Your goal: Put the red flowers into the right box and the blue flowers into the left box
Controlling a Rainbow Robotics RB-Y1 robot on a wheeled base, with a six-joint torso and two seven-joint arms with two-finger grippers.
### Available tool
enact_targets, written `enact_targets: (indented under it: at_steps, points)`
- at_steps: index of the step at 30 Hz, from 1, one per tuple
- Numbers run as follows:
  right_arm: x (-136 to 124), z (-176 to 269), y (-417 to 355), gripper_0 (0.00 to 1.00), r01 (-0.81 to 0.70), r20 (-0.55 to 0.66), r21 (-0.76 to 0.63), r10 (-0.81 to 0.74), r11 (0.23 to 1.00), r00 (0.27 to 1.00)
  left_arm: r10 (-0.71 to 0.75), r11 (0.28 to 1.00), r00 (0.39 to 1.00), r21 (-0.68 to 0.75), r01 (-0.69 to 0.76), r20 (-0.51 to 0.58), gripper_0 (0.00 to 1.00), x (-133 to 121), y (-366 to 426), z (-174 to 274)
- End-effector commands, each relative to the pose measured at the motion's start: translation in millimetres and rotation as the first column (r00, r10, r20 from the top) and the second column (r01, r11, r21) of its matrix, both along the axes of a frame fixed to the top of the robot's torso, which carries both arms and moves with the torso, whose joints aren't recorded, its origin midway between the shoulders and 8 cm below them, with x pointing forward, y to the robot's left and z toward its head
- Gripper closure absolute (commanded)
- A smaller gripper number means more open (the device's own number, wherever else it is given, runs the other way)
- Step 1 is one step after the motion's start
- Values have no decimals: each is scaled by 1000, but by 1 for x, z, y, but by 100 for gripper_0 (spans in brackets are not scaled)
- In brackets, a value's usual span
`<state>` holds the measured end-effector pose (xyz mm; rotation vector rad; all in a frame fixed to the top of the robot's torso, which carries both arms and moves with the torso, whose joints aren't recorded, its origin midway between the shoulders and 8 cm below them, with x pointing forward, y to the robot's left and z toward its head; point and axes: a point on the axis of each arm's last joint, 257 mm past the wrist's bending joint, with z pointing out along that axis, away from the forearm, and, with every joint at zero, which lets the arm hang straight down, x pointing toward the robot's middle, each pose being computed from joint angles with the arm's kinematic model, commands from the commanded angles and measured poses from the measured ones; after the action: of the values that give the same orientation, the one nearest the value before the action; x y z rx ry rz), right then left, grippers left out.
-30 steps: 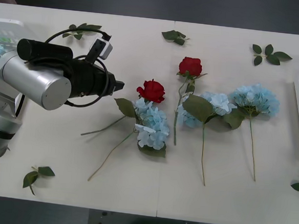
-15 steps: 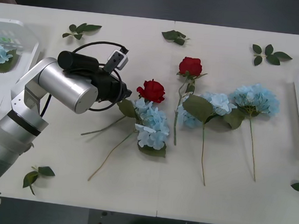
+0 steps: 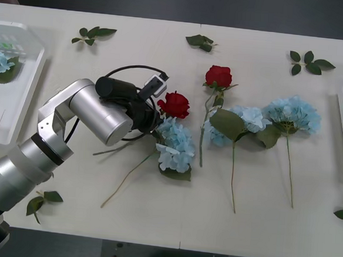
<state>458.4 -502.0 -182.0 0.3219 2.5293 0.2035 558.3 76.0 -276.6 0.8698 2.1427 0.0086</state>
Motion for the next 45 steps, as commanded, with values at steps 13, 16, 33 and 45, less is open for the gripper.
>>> enact_targets:
  at_steps: [13, 16, 33, 45]
  points:
    - [-9, 22, 78, 0, -306, -43, -82, 303, 949, 952, 15, 999, 998, -38, -13, 59, 0, 21, -37, -8]
    - [-5, 13, 96, 0, -332, -30, -62, 331, 941, 943, 14, 999, 998, -36, -12, 60, 0, 20, -40, -9]
    - [20, -61, 149, 0, -415, -79, -118, 408, 902, 909, 19, 997, 998, -77, -14, 67, 100, 18, -54, 1]
    - [33, -104, 155, 0, -427, -87, -146, 418, 892, 904, 71, 990, 997, -121, -68, 24, 100, 4, -52, 70]
